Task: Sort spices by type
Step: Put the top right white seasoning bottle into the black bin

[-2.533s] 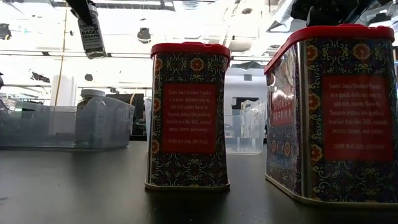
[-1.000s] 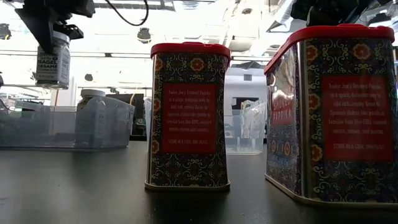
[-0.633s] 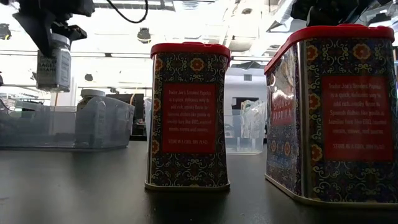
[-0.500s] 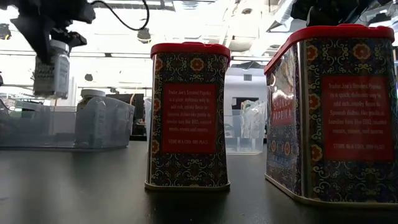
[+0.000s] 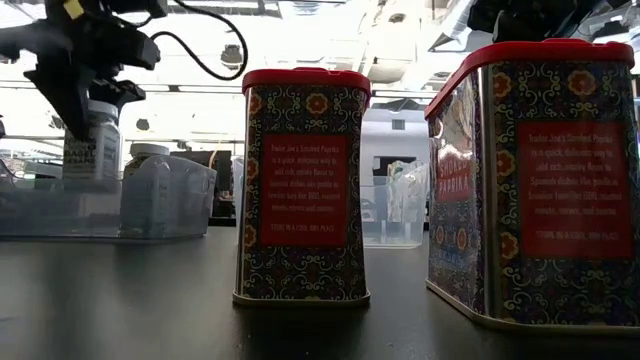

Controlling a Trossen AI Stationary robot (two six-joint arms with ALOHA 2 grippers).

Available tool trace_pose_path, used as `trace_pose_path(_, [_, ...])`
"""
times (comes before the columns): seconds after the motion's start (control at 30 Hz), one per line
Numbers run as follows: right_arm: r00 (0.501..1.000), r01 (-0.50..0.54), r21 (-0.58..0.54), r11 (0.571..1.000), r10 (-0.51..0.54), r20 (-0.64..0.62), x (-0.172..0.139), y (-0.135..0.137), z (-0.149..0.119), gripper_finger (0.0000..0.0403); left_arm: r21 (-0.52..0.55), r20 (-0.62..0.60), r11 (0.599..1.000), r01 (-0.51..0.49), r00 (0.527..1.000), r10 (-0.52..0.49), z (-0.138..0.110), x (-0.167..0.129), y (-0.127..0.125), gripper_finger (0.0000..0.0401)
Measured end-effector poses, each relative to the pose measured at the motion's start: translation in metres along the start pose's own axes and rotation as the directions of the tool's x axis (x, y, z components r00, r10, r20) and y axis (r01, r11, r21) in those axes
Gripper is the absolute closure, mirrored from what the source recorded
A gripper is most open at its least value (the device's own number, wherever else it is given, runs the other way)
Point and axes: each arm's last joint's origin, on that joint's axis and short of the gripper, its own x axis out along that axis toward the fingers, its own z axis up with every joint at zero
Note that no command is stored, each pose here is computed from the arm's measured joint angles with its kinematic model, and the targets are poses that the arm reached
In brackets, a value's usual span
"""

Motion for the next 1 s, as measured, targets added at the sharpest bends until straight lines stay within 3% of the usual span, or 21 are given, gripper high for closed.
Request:
trace_pose_path(0.47, [1.0, 0.0, 0.0, 1.0, 0.0, 0.0, 0.0, 0.0, 0.0, 0.0085, 0.024, 0.016, 1.0, -0.02, 1.0, 0.02, -0.005, 0.025, 0.01, 0.0195])
trace_pose_path(1.0, [1.0, 0.0, 0.0, 1.0, 0.0, 0.0, 0.0, 0.0, 0.0, 0.0085, 0.065, 0.014, 0.998, -0.019, 1.0, 0.018, -0.007, 0.026, 0.021, 0.0195])
